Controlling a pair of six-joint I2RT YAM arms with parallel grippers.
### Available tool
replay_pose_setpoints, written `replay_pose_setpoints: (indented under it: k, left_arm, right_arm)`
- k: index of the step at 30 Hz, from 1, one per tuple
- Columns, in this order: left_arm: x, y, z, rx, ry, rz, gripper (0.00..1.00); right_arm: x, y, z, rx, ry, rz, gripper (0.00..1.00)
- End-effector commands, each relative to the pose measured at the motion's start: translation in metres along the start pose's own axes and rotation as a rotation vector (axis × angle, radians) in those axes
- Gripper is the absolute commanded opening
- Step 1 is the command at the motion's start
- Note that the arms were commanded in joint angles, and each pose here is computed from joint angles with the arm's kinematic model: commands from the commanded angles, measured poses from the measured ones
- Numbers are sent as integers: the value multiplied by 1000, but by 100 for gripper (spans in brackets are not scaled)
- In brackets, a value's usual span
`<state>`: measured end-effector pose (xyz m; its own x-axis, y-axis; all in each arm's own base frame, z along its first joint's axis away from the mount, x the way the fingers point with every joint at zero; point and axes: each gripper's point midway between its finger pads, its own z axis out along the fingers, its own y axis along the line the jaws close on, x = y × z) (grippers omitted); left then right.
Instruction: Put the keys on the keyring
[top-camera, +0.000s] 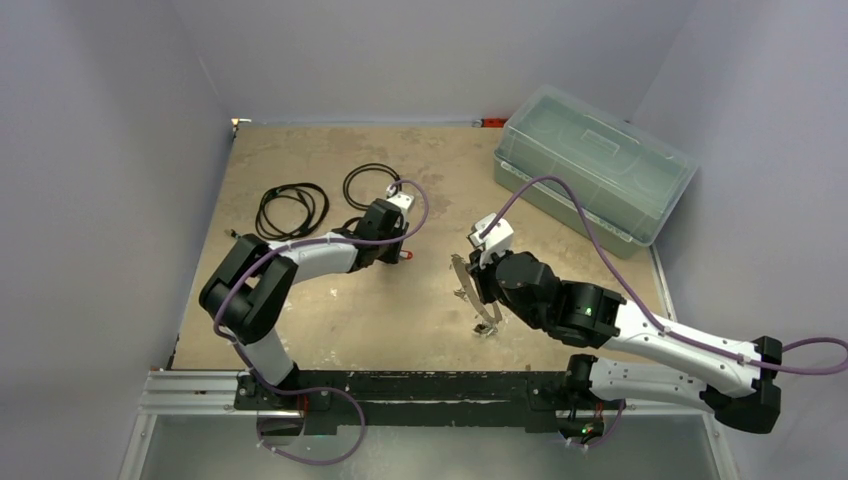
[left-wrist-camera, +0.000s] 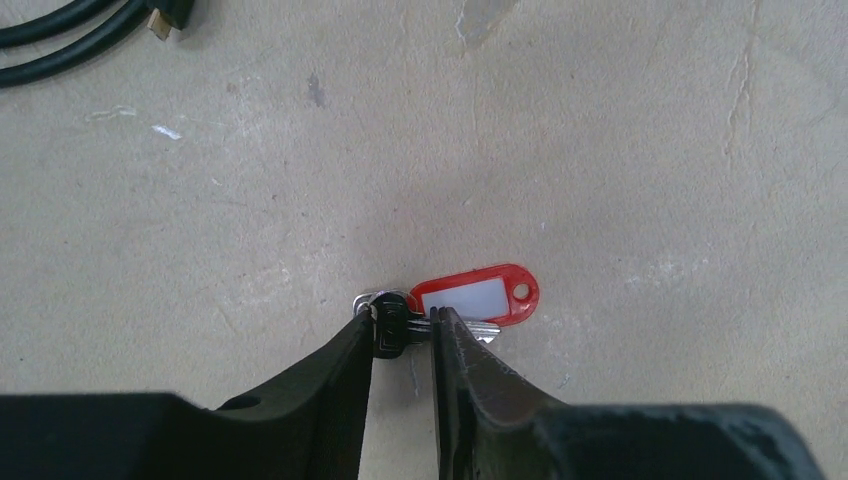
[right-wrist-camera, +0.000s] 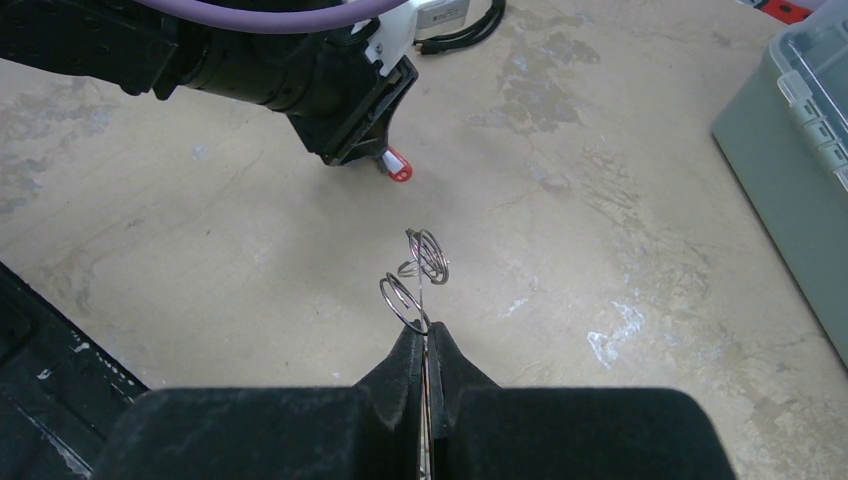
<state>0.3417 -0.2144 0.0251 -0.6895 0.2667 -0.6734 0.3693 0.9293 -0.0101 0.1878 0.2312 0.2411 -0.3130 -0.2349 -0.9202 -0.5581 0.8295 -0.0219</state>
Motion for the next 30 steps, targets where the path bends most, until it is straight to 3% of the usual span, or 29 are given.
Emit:
replay_pose_setpoints:
  k: [1, 6, 10, 18, 24, 30]
  left_arm:
    - [4, -3, 6, 16, 10, 5, 26]
    - [-3, -5, 7, 24, -22, 7, 15]
    - [-8, -8, 4, 37, -35, -11, 0]
    - [-3, -36, -28, 117, -32, -169, 0]
    - [-22, -4, -48, -63, -136, -156, 37]
    - [-40, 8, -41, -117, -165, -87, 51]
  right_arm:
    - [-25, 6, -4, -28, -64, 34, 0]
    - [-23, 9, -1, -30, -56, 28, 0]
    - [-25, 10, 0, -33, -56, 23, 0]
    - [-28, 8, 2, -15, -55, 5, 0]
    - [-34, 8, 1, -11, -63, 7, 0]
    - [-31, 8, 2, -5, -49, 7, 0]
